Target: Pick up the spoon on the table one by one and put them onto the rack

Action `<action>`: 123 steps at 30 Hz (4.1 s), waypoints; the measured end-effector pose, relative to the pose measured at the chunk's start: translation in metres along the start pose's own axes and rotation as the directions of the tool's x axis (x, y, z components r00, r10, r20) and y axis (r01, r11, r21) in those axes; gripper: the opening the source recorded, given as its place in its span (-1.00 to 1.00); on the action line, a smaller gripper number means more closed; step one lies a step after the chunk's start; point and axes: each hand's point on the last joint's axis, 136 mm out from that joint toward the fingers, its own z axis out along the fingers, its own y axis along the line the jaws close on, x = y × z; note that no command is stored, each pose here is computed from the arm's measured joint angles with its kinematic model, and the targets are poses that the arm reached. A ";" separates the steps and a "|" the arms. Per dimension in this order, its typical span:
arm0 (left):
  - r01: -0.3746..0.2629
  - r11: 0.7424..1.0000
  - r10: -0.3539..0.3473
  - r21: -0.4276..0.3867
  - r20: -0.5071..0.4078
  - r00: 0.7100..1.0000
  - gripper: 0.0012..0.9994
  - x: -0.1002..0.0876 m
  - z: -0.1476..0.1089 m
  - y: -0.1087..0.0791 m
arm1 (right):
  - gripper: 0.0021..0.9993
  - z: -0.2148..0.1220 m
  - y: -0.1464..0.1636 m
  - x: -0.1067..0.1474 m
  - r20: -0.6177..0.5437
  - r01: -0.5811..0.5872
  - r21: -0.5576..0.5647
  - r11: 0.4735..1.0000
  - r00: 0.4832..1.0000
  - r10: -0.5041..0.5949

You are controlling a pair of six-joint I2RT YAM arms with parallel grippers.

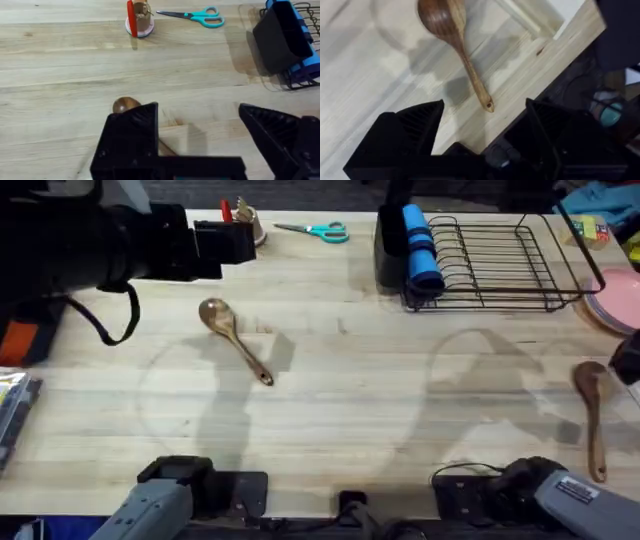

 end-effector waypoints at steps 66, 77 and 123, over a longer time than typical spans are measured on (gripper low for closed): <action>0.000 1.000 0.000 0.000 0.000 1.000 0.99 0.000 0.000 0.000 | 0.99 0.134 0.056 0.004 -0.044 0.034 -0.207 0.978 0.998 -0.044; 0.000 1.000 0.000 0.000 0.000 1.000 0.99 0.000 0.000 0.000 | 0.99 0.139 0.045 0.019 -0.119 -0.127 -0.276 0.953 0.988 0.097; 0.000 1.000 0.000 0.000 0.000 1.000 0.99 0.000 0.000 0.000 | -0.94 0.086 0.072 -0.015 0.136 0.068 -0.290 0.954 0.990 -0.030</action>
